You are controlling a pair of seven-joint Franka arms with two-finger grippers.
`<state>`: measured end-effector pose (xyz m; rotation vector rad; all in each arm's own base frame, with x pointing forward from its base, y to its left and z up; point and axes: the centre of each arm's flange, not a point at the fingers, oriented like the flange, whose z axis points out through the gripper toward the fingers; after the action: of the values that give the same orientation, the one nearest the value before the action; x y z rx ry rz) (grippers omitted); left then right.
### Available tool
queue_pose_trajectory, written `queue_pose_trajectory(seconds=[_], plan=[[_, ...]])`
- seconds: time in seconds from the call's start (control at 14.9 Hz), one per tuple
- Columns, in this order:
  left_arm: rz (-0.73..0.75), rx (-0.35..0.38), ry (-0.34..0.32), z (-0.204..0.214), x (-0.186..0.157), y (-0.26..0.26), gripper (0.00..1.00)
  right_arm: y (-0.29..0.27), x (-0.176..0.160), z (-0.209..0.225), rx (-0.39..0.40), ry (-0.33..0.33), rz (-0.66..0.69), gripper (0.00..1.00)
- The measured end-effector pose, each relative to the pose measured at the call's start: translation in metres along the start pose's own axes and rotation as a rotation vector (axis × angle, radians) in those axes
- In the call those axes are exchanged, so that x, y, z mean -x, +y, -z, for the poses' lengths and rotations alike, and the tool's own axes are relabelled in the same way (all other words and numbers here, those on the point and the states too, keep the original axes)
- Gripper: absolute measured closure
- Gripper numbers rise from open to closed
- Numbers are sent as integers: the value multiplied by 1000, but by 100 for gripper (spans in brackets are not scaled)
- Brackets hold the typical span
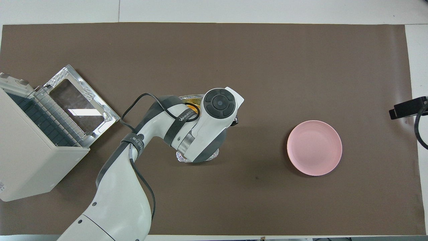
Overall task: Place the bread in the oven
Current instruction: 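Lift the foil tray with the left gripper toward the open oven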
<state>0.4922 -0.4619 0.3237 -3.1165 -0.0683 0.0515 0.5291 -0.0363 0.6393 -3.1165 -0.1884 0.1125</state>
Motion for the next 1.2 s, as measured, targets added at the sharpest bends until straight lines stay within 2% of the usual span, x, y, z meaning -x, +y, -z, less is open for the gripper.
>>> queue_pose_trajectory(seconds=[0.33, 0.4, 0.54, 0.74, 1.0, 1.2], plan=[[23, -23, -21, -15, 4, -7, 95, 0, 0, 0, 0, 0, 0, 0], [34, -25, -21, -14, 2, -9, 98, 0, 0, 0, 0, 0, 0, 0], [84, -42, -25, -6, -11, -20, 98, 0, 0, 0, 0, 0, 0, 0], [264, -52, -33, 23, -56, -62, 98, 0, 0, 0, 0, 0, 0, 0], [522, 19, -38, 74, -132, -178, 98, 0, 0, 0, 0, 0, 0, 0], [628, 25, -42, 96, -154, -250, 98, 0, 0, 0, 0, 0, 0, 0]])
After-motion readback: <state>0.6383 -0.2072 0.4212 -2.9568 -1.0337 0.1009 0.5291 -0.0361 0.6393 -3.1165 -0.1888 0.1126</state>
